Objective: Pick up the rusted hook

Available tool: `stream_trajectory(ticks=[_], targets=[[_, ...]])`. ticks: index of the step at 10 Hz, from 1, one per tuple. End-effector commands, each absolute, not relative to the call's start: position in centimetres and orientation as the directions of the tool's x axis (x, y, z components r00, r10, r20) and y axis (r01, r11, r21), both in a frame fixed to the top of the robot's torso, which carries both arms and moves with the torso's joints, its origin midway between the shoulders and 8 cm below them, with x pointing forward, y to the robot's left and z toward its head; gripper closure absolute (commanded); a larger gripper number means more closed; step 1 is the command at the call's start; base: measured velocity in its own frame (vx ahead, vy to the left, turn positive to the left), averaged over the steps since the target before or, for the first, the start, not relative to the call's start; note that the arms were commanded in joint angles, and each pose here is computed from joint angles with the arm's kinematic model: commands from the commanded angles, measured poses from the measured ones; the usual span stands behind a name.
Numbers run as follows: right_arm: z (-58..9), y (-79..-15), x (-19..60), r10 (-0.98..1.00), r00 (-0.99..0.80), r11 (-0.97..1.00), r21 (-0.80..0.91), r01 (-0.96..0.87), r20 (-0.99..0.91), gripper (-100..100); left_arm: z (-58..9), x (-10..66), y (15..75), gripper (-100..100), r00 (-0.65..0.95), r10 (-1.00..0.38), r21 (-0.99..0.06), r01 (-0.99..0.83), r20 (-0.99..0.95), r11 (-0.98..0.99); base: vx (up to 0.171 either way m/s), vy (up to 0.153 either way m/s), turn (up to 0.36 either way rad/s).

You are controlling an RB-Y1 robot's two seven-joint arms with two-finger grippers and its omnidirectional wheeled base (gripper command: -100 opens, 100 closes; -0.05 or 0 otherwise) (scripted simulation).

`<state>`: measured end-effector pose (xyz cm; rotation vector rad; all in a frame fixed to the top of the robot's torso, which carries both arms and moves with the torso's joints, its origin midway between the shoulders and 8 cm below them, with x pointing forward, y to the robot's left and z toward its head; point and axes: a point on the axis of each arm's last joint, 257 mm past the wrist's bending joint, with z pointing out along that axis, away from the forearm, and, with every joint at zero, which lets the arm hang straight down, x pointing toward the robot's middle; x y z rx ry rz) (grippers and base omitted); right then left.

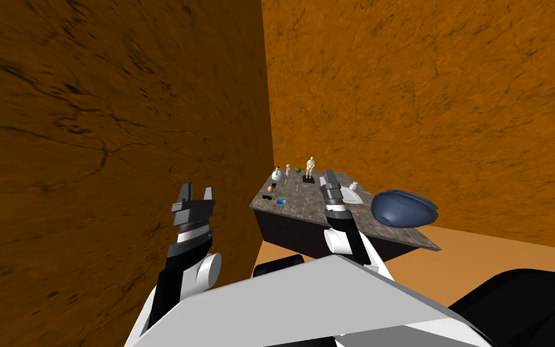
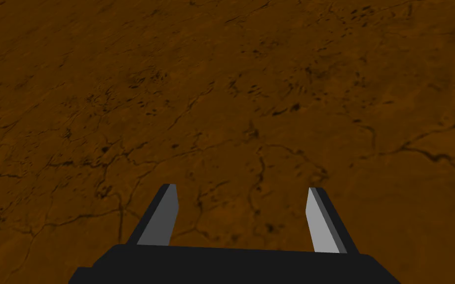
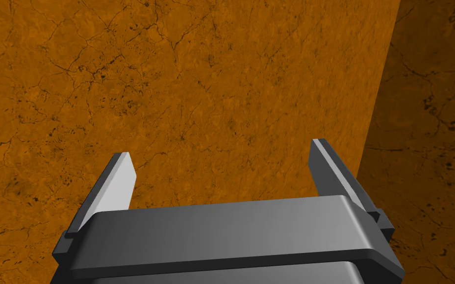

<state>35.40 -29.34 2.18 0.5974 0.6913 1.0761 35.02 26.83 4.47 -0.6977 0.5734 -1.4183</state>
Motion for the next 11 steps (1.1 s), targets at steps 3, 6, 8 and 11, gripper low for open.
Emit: stream_trajectory(ticks=[3, 6, 8, 11], targets=[[2.2, -29.3, 35.4, 0.927, 0.309, 0.360, 0.732, -0.578, -0.212, 0, 3.2, 37.2, 25.3, -100, 0.022, -0.999, -0.767, 0.641, -0.031, 0.038, -0.010, 0.007, 0.007], [2.2, -29.3, 35.4, 0.927, 0.309, 0.360, 0.732, -0.578, -0.212, 0, 1.0, 40.5, 24.0, -100, -0.028, -0.996, -0.815, 0.578, -0.083, 0.052, -0.031, 0.019, 0.015], [2.2, -29.3, 35.4, 0.927, 0.309, 0.360, 0.732, -0.578, -0.212, 0, 0.1, 41.9, 23.6, -100, -0.041, -0.995, -0.833, 0.551, -0.091, 0.054, -0.047, 0.020, 0.011], [2.2, -29.3, 35.4, 0.927, 0.309, 0.360, 0.732, -0.578, -0.212, 0, -1.8, 45.0, 22.8, -100, -0.065, -0.993, -0.871, 0.489, -0.100, 0.056, -0.043, 0.018, 0.013]])
